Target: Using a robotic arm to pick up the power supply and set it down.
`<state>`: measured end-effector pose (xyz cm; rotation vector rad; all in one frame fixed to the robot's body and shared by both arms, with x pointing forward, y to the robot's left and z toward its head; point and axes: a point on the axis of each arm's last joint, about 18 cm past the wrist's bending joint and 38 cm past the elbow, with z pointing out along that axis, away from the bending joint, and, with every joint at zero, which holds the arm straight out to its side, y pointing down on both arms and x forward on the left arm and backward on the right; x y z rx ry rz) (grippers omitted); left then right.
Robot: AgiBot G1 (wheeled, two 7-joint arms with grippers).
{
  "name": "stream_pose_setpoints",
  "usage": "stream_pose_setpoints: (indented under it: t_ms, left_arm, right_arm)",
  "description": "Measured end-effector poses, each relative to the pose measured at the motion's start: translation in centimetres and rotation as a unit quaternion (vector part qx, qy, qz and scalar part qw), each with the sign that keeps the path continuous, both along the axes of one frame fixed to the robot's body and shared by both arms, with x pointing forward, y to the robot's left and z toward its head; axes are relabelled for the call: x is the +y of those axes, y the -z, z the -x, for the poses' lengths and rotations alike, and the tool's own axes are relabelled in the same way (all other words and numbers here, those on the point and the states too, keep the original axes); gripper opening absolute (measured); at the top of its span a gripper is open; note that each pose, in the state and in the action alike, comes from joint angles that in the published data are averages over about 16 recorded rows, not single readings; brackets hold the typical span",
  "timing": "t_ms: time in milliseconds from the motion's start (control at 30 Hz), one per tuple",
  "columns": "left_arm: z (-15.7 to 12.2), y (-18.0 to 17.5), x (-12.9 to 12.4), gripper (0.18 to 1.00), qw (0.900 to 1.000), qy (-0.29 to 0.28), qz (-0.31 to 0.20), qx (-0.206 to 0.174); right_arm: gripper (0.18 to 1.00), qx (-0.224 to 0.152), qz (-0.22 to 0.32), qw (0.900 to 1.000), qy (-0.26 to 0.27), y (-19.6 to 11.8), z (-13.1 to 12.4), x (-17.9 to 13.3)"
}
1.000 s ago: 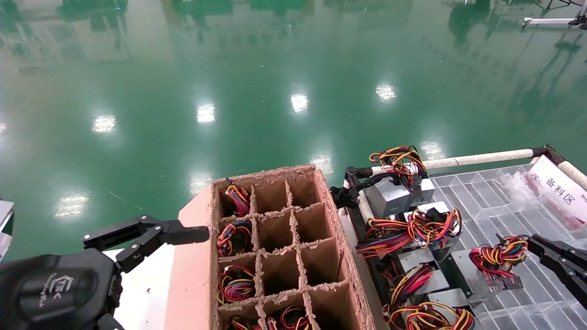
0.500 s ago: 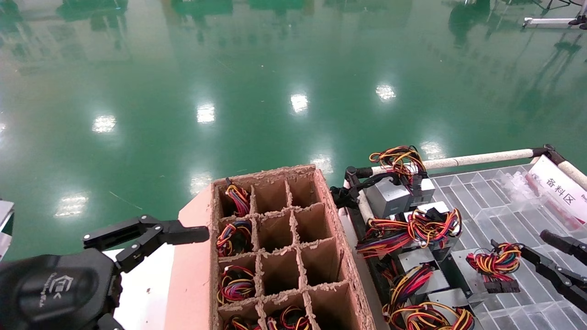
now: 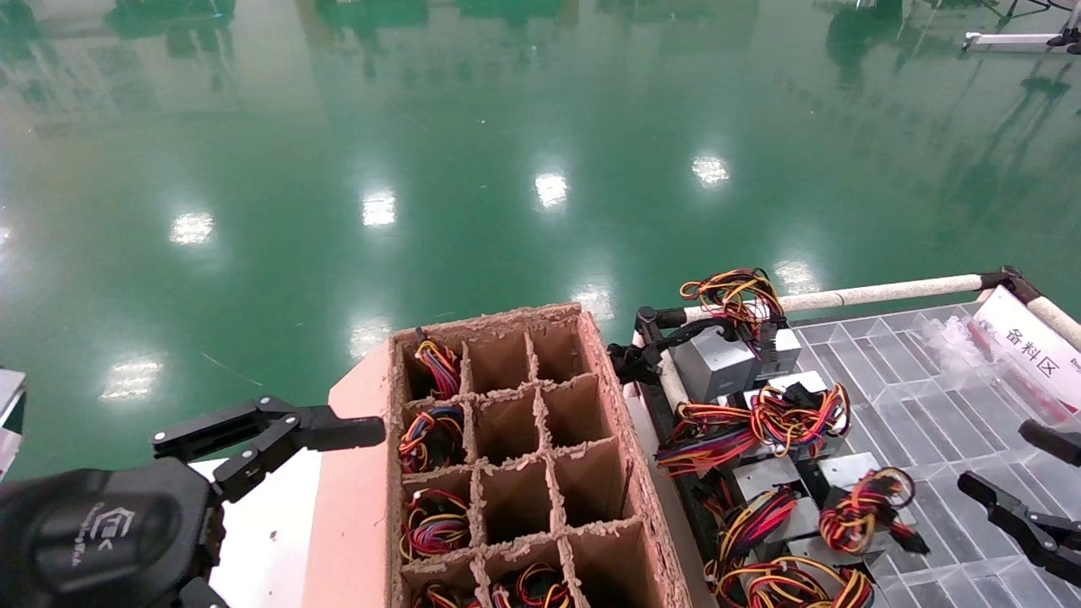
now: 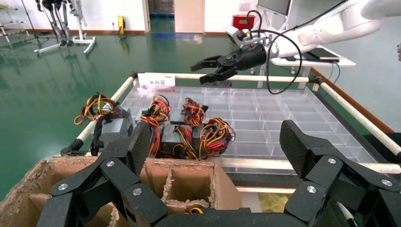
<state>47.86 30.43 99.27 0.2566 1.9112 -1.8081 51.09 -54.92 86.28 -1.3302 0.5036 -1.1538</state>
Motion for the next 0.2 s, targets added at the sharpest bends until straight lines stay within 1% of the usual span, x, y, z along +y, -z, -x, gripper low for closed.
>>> stream_pose_setpoints:
  t_ms: [100, 200]
  left_arm:
    - [0.00, 0.00, 0.00, 1.001, 1.0000, 0.000, 0.000, 0.000]
    - [0.00, 0.00, 0.00, 1.001, 1.0000, 0.000, 0.000, 0.000]
  right_arm:
    - [0.800, 0.000, 0.000, 1.000, 0.000, 0.00, 0.00, 0.00]
    - [0.843, 0.000, 0.000, 1.000, 0.000, -0.01, 0.01, 0.00]
